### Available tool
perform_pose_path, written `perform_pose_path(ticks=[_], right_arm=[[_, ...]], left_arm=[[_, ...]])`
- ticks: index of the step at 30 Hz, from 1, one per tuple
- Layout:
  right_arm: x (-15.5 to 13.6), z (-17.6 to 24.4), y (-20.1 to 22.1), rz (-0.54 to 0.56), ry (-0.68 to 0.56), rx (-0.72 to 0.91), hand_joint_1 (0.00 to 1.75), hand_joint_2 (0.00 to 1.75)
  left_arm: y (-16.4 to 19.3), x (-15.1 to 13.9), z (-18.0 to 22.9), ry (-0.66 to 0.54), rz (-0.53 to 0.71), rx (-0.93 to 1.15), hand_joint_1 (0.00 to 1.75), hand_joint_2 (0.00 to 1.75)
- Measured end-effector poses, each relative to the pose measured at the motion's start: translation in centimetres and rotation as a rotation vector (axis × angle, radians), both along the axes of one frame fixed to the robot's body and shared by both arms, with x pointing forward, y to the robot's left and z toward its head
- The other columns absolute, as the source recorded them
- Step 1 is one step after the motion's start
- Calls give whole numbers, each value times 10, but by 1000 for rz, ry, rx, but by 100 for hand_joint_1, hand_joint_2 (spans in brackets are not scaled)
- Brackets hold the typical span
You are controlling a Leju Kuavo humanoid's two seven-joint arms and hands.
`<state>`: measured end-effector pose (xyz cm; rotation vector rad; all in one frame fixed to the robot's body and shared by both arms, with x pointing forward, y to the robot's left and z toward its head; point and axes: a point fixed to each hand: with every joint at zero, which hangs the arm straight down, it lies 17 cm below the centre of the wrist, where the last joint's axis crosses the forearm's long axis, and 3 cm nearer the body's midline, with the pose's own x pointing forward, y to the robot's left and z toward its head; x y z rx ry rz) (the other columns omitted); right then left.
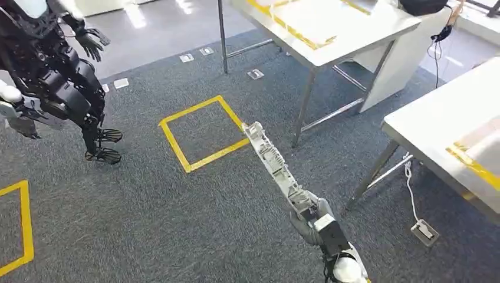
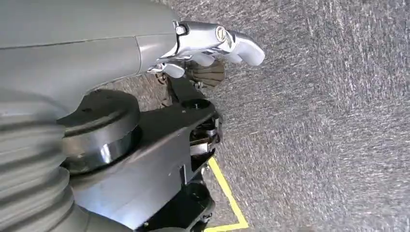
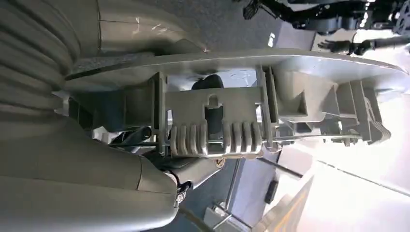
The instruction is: Take the parts from the cabinet and place them on the table.
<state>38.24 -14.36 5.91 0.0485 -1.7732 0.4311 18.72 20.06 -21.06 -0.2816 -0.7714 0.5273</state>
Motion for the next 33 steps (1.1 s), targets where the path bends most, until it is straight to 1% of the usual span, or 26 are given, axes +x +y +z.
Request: perform_pose_path(ticks=[29,33], right_arm=[[6,5,3,1,-12,-6,175,175],[2,4,1,-10,-11,-13,175,175]], left_arm=[[1,-2,-1,9,-1,-7,0,175],[0,1,0,4,-8,-9,0,175]])
